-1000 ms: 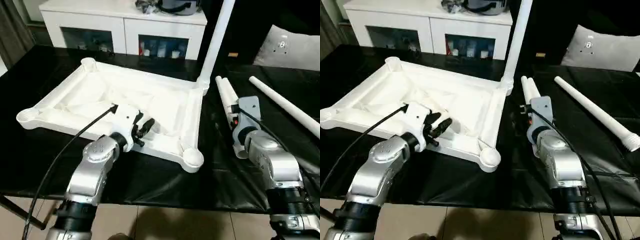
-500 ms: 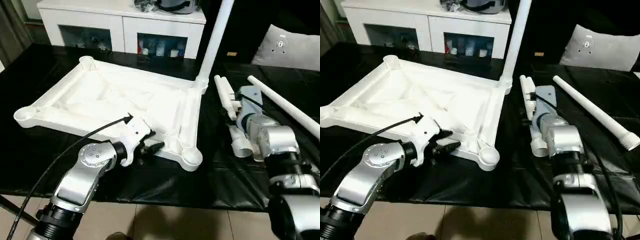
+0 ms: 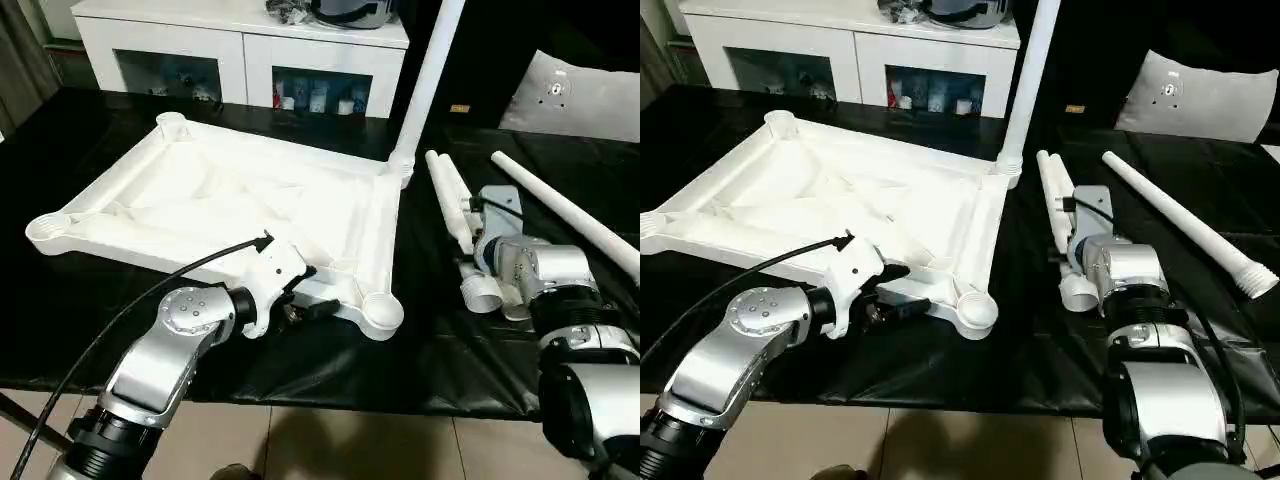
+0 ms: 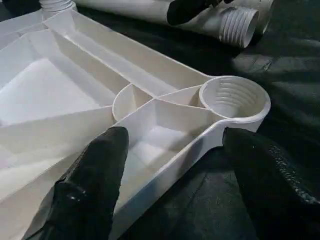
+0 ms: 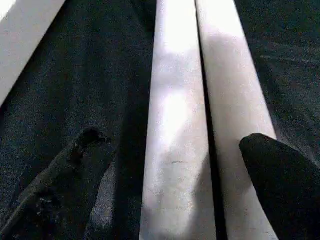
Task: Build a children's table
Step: Pick table leg
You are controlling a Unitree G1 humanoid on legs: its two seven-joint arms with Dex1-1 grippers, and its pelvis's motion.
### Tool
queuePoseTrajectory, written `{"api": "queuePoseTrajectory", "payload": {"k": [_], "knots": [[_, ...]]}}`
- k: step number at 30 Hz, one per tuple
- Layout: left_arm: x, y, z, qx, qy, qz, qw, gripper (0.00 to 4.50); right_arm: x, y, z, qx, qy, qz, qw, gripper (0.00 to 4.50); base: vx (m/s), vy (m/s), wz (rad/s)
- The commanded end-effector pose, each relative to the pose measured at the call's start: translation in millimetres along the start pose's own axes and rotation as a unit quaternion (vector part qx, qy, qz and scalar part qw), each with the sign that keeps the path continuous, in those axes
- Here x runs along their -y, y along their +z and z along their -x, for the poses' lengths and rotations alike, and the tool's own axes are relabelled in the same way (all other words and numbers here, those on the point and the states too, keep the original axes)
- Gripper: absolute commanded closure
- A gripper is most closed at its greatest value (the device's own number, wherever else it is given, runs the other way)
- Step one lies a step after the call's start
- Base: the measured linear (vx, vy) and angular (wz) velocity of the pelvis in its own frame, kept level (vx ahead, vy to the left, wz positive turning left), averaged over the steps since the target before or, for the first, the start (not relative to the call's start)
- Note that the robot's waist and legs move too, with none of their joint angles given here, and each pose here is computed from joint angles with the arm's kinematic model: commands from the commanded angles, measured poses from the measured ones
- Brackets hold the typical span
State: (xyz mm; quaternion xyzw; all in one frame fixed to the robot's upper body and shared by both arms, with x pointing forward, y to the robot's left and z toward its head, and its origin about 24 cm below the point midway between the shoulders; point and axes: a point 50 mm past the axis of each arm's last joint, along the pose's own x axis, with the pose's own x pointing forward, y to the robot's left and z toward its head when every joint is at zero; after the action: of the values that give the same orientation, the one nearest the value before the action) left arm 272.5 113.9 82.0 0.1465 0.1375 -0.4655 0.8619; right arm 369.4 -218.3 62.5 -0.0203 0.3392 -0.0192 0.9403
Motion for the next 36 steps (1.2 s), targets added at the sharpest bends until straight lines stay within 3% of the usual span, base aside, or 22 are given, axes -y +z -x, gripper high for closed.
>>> {"api": "queuePoseTrajectory", "payload": {"k": [1, 7, 8, 11, 22, 30, 36], "knots": [[-0.5, 6.3, -2, 0.002, -0.007, -0.013, 1.000, 0.73, -0.6, 1.2, -0.8, -0.005, 0.010, -0.012, 1.000, 0.00, 0.000, 0.000, 0.00], [0.3, 5.0, -1, -0.002, -0.010, -0.012, 1.000, 0.33, -5.2, -5.3, -3.2, -0.021, 0.034, -0.014, 0.999, 0.00, 0.000, 0.000, 0.00], [0.4, 4.9, -1, -0.003, -0.011, -0.011, 1.000, 0.27, -6.7, -7.0, -3.6, -0.026, 0.041, -0.014, 0.999, 0.28, 0.000, 0.000, 0.00], [1.1, 5.1, -1, -0.003, -0.013, -0.011, 1.000, 0.02, -8.0, -11.7, -5.2, -0.037, 0.046, -0.012, 0.998, 0.42, 0.000, 0.000, 0.00], [1.7, 5.4, -1, -0.004, -0.016, -0.012, 1.000, 0.00, -7.9, -21.8, -7.9, -0.059, 0.055, -0.015, 0.997, 1.44, 0.000, 0.000, 0.00], [1.0, 5.4, 0, -0.005, -0.017, -0.014, 1.000, 0.00, -8.1, -27.6, -8.7, -0.078, 0.058, -0.032, 0.995, 1.44, 0.000, 0.000, 0.00], [-0.6, 5.8, 0, -0.006, -0.015, -0.018, 1.000, 0.00, -4.2, -26.3, -8.9, -0.067, 0.043, -0.067, 0.995, 1.44, 0.000, 0.000, 0.00]]}}
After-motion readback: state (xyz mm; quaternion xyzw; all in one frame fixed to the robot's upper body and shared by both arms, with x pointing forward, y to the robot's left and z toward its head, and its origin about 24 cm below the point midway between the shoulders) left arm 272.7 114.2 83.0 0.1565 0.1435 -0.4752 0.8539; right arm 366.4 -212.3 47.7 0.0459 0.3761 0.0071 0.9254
